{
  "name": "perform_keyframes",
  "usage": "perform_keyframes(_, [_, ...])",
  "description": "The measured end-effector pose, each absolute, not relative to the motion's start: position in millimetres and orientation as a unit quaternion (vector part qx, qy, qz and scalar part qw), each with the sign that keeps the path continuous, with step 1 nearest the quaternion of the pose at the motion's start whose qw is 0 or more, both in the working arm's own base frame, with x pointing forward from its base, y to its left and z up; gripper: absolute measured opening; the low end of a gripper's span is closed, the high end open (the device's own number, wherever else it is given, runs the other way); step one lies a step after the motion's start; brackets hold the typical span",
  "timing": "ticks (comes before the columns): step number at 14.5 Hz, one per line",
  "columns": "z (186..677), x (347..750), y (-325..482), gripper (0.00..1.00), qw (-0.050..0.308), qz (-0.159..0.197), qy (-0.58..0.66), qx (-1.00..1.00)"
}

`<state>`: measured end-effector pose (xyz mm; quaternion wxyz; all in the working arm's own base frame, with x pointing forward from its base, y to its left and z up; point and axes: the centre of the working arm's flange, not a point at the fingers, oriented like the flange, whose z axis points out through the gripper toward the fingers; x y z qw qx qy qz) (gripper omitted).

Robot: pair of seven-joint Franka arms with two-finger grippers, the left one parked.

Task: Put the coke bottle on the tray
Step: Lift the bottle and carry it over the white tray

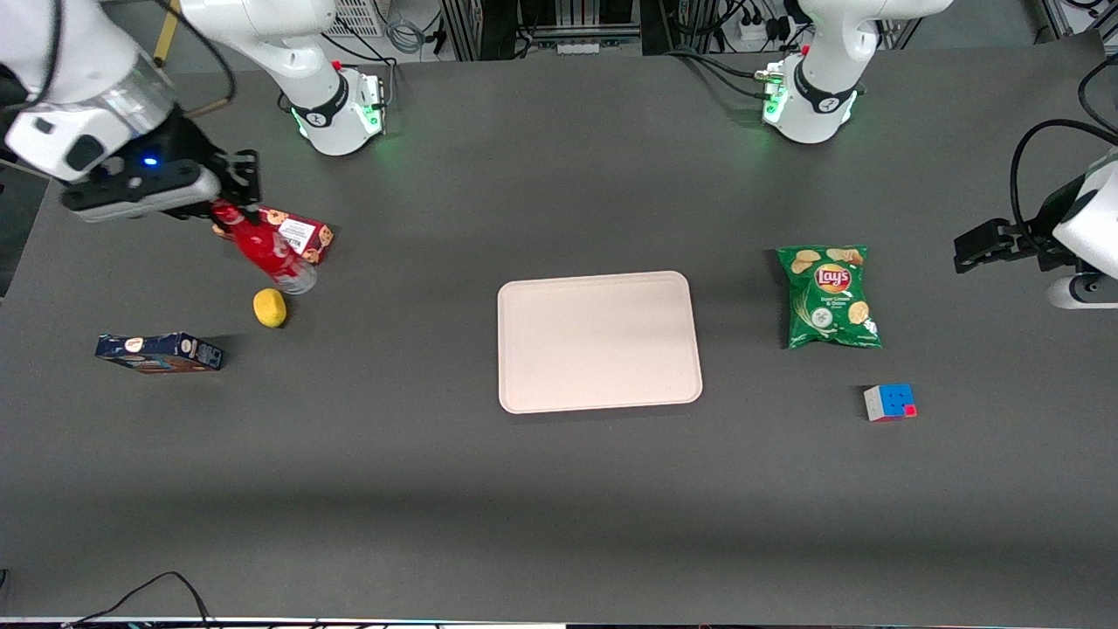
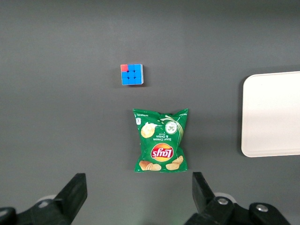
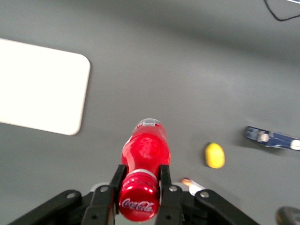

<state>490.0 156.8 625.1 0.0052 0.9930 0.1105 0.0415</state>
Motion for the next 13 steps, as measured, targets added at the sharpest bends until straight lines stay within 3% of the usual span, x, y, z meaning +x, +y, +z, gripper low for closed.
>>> perform_keyframes(5, [591, 512, 296, 0.33, -0.029, 0.010, 0.039, 0.999])
perform_keyframes(9, [540, 526, 358, 0.33, -0.029, -0.006, 0.013, 0.999])
perform_keyframes(13, [487, 528, 404, 0.33, -0.007, 0.006, -0.005, 1.000])
